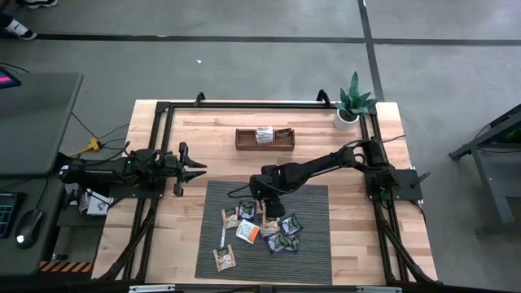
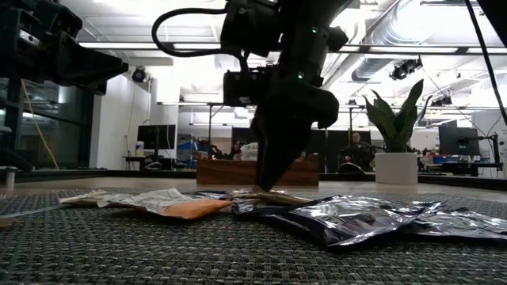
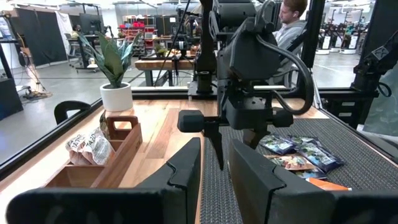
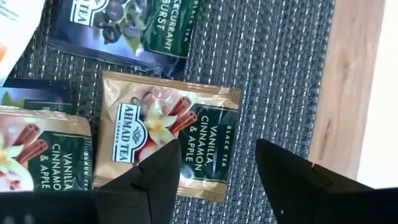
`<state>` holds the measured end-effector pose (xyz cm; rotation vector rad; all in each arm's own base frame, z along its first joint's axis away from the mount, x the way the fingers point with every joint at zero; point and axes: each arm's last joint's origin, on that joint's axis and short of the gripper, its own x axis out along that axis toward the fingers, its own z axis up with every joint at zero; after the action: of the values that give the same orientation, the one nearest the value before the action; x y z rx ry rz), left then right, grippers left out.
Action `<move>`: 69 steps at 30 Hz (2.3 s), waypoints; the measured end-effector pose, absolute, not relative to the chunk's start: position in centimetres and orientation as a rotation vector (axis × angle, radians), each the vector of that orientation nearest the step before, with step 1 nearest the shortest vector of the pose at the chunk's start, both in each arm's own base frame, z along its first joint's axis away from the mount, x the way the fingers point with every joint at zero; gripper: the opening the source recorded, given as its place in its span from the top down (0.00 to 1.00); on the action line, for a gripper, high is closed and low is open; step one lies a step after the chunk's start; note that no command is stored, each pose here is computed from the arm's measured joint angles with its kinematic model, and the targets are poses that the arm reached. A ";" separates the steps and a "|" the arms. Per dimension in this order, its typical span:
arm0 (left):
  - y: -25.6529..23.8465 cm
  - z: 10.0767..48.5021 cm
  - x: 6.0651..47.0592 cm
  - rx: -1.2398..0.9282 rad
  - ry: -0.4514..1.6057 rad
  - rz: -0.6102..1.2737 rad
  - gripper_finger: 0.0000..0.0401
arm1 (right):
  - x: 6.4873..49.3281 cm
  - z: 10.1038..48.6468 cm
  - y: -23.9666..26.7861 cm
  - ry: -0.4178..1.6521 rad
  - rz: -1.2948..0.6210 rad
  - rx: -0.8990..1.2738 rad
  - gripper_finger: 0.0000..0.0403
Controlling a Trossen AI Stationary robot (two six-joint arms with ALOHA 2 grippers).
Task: Pick & Place Tea
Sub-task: Put the light brown tea bag into the right compartment of the wooden organizer
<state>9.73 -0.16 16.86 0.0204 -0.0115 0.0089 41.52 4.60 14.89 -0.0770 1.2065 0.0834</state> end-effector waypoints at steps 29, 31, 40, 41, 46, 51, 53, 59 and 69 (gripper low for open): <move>-0.2 16.9 9.7 0.020 -0.011 0.009 0.79 | 42.1 12.3 4.6 1.240 0.001 -0.020 0.62; -0.2 16.9 9.7 0.020 -0.012 0.009 0.79 | 42.1 12.3 4.6 1.240 0.001 -0.021 0.67; -0.2 16.9 9.7 0.020 -0.012 0.009 0.79 | 42.0 12.2 4.6 1.243 -0.001 -0.022 0.84; -0.2 16.9 9.7 0.020 -0.012 0.009 0.79 | 42.0 12.2 4.6 1.242 -0.002 -0.023 0.85; -0.2 16.9 9.7 0.020 -0.012 0.009 0.79 | 42.0 12.3 4.6 1.242 -0.006 -0.026 0.94; -0.2 16.9 9.7 0.020 -0.012 0.009 0.79 | 42.4 12.9 4.6 1.237 -0.007 -0.026 0.99; -0.2 16.9 9.7 0.020 -0.012 0.009 0.79 | 42.5 13.2 4.6 1.242 -0.008 -0.027 0.99; -0.2 16.9 9.7 0.020 -0.012 0.009 0.79 | 42.9 14.4 4.8 1.269 -0.010 -0.051 1.00; -0.2 16.9 9.7 0.020 -0.012 0.009 0.79 | 43.5 17.0 5.6 1.274 -0.056 -0.131 1.00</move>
<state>9.73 -0.16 16.86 0.0204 -0.0116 0.0086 43.49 5.59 16.97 -0.1310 1.2742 -0.0563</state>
